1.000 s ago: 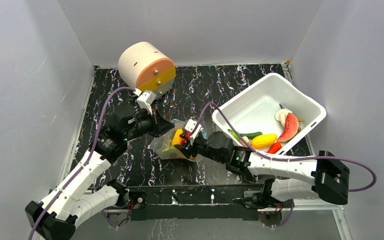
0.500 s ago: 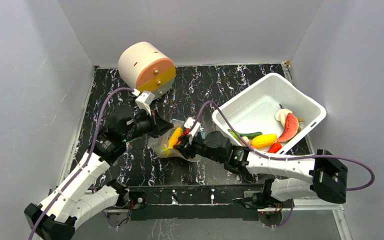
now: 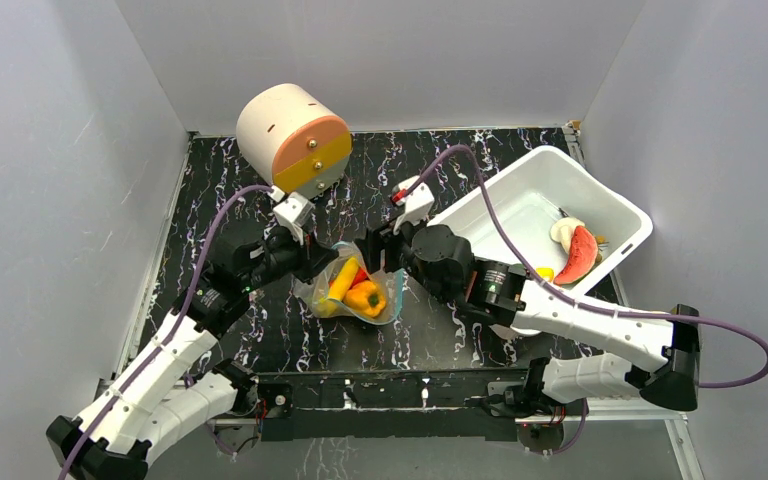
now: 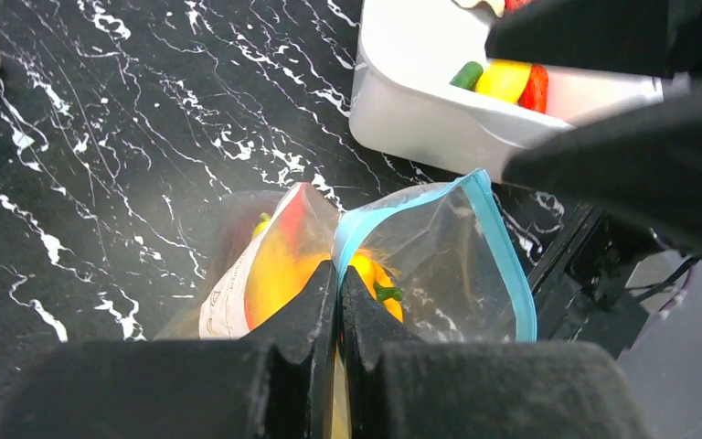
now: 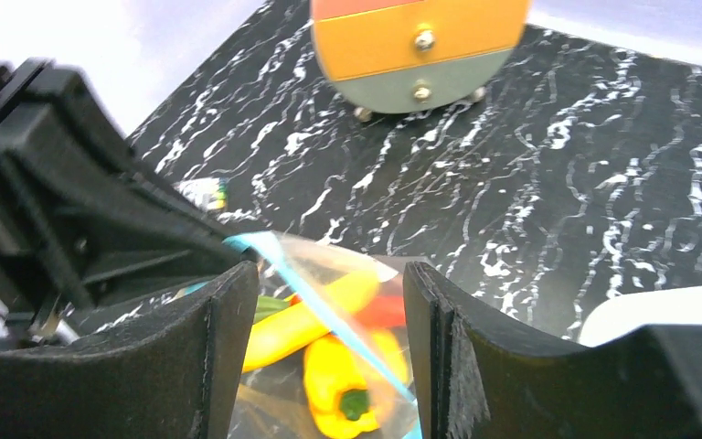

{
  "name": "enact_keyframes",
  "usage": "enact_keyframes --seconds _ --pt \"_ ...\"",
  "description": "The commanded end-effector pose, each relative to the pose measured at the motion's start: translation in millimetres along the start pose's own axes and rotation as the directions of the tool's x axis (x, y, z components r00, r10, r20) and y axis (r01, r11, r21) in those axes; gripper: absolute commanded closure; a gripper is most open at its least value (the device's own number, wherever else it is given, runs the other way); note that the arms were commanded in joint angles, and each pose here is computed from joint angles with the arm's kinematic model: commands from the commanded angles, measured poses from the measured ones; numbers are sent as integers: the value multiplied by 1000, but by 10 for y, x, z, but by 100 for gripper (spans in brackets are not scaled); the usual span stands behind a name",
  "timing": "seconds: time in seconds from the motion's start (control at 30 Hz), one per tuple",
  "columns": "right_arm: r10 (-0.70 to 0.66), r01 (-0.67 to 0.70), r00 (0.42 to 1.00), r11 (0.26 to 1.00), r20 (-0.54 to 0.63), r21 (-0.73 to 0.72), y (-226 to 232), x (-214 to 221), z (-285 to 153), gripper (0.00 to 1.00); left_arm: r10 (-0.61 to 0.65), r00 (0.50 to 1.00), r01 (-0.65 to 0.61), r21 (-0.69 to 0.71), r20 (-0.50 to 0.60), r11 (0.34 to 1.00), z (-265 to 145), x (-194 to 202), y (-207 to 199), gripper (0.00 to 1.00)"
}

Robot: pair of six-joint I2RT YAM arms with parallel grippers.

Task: Place the food in the zip-top bag and seal the zipper
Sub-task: Place the fake fruit in the zipper food storage bag, then pick up the fake vegetable from the bin.

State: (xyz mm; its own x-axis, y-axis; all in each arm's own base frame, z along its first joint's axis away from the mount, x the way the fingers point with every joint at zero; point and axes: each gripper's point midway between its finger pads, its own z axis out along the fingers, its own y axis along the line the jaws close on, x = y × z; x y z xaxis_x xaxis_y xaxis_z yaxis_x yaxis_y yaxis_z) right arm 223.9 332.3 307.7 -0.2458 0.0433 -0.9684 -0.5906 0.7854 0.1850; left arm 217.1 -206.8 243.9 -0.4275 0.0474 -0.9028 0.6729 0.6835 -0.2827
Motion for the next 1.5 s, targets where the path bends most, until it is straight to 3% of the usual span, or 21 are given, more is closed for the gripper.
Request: enact_keyframes --seconds 0.0,0.27,0.47,0.67,0.7,0.8,0.9,1.03,1.27,1.47 --pt "-24 28 999 976 -22 214 -433 -197 -24 42 163 986 -164 81 22 983 -72 6 -103 100" --pt "20 14 997 889 -71 457 -1528 -341 81 41 199 980 -196 187 0 963 -75 222 -226 100" --pt "20 84 989 729 -144 679 -2443 -225 -115 41 163 987 -160 233 6 959 -60 312 -296 100" --pt "61 175 969 521 -241 835 -3274 134 -410 41 157 988 -154 192 -1 969 -45 306 -225 100" --pt "68 193 966 456 -250 869 -3490 177 -502 41 154 988 -152 200 5 968 -48 299 -246 100" --pt "84 323 930 278 -358 904 -3974 365 -728 42 172 985 -169 199 6 965 -64 312 -268 100" --pt "164 421 877 192 -452 886 -4331 714 -885 45 183 983 -183 181 15 966 -85 293 -248 100" --pt "244 487 826 144 -508 861 -4610 1052 -1071 52 187 982 -188 168 18 968 -93 287 -227 100" --pt "326 467 794 212 -512 859 -4828 1404 -1125 54 195 981 -196 157 26 968 -110 274 -214 100" --pt "361 488 767 211 -531 847 -4918 1614 -1182 54 199 980 -201 146 29 969 -121 270 -199 100"
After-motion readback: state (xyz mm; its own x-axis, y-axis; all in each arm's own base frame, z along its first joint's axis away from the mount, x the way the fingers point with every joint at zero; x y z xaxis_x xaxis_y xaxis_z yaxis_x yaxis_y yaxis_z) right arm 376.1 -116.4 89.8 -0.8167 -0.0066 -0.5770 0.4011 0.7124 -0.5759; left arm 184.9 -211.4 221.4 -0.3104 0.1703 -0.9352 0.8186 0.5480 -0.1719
